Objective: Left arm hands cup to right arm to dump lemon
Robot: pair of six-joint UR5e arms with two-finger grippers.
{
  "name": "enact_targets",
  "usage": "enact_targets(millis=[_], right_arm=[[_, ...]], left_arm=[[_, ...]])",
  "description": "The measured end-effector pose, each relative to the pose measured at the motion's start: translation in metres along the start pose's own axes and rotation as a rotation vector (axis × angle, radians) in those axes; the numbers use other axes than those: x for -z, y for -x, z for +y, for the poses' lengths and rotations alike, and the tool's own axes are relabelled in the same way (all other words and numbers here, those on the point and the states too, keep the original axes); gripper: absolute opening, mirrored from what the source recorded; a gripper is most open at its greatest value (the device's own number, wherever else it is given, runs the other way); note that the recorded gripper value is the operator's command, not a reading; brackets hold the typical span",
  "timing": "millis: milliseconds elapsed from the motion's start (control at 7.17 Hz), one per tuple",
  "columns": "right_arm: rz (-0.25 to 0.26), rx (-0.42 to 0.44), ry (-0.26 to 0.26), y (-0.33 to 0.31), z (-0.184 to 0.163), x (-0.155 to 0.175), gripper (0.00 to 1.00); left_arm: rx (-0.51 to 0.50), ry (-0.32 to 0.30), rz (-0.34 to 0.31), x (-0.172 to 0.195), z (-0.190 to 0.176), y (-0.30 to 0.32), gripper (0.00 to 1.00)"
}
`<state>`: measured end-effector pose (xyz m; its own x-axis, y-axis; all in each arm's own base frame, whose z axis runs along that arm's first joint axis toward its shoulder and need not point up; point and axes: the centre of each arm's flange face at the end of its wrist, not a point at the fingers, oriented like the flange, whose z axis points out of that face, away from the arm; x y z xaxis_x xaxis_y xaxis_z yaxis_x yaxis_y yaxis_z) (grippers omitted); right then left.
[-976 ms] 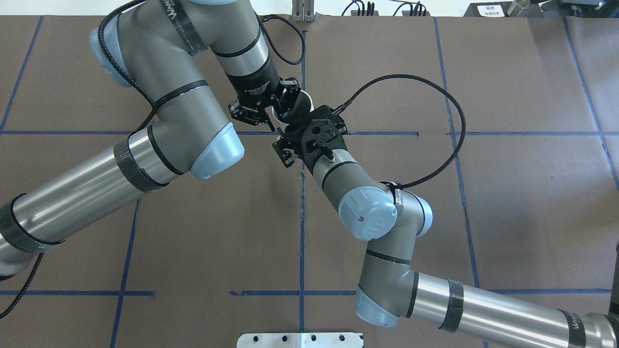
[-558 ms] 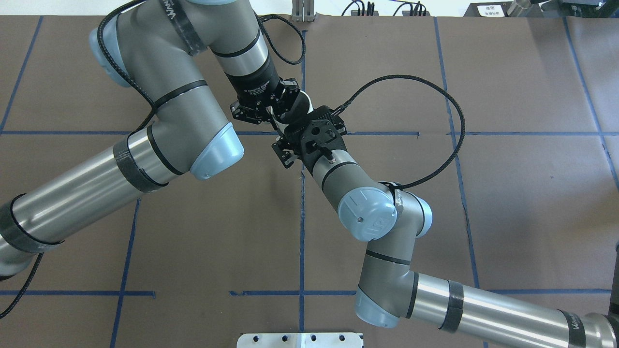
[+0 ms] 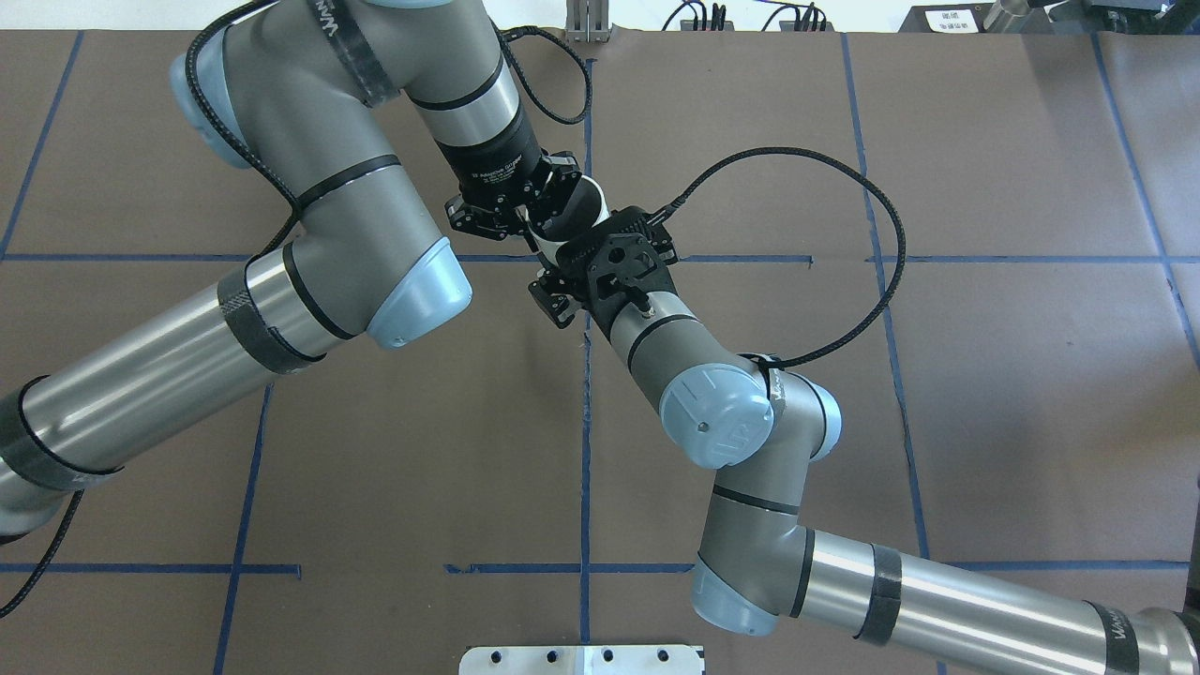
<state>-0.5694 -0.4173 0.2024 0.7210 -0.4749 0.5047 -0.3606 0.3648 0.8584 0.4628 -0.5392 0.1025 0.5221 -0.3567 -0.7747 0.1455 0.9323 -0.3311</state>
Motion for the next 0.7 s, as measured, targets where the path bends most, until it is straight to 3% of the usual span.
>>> enact_targets(millis=[697], right_arm=[[-0.005,0.007,0.014,0.006,0.014,0.003,1.0]], left_arm=[[0.001,-0.015,0.024,0.021,-0.004,0.001,0.0]])
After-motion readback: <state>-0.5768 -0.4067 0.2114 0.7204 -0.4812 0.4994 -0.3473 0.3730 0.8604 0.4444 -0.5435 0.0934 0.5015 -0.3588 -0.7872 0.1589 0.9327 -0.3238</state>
